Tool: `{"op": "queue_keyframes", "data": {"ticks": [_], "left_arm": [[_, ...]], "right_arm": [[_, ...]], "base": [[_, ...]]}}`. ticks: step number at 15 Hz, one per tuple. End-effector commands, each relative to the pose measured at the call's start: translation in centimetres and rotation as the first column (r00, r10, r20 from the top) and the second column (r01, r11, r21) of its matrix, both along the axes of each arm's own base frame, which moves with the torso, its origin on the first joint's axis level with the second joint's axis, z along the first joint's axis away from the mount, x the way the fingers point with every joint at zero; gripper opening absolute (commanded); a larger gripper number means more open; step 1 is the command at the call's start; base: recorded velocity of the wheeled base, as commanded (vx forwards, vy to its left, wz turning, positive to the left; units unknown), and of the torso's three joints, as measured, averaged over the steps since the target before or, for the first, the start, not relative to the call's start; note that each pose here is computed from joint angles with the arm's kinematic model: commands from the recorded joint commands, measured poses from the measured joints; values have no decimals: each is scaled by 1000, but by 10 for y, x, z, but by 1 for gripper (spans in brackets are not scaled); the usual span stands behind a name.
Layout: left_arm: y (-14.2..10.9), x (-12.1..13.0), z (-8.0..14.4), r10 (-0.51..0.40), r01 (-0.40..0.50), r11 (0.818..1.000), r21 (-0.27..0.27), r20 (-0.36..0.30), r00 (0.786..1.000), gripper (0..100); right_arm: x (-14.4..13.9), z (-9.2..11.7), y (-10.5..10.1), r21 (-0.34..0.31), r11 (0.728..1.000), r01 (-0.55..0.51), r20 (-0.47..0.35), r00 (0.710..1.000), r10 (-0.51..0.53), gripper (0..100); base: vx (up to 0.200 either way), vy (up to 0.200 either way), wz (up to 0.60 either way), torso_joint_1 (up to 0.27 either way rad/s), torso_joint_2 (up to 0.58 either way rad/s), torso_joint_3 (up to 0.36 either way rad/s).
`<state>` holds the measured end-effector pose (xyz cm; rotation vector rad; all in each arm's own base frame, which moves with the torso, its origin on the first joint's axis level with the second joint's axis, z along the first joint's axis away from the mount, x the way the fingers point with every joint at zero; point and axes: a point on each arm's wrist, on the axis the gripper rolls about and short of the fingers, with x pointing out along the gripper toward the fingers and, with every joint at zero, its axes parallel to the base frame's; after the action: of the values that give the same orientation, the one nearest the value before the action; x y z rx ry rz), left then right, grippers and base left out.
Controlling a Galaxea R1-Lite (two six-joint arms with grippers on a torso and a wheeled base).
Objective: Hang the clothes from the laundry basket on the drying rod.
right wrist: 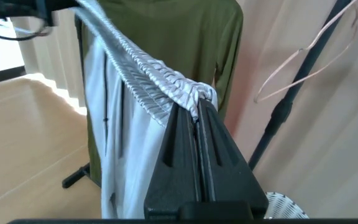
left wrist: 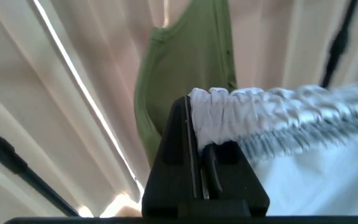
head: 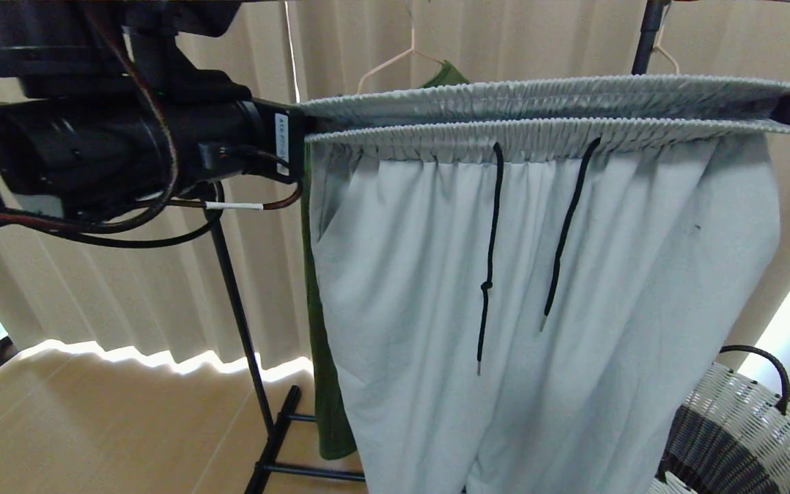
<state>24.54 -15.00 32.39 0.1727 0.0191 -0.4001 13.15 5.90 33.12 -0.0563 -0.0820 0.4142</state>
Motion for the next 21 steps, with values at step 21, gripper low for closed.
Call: {"op": "queue_keyframes", "data": {"ticks": [21], "left_arm": [[9,-47,10,-139,139,990,16,48,989,0]], "right_arm": [[54,-11,7,1,995,96,4,995,-96,0]], "base": [[0,0,0,0,0,0]]}}
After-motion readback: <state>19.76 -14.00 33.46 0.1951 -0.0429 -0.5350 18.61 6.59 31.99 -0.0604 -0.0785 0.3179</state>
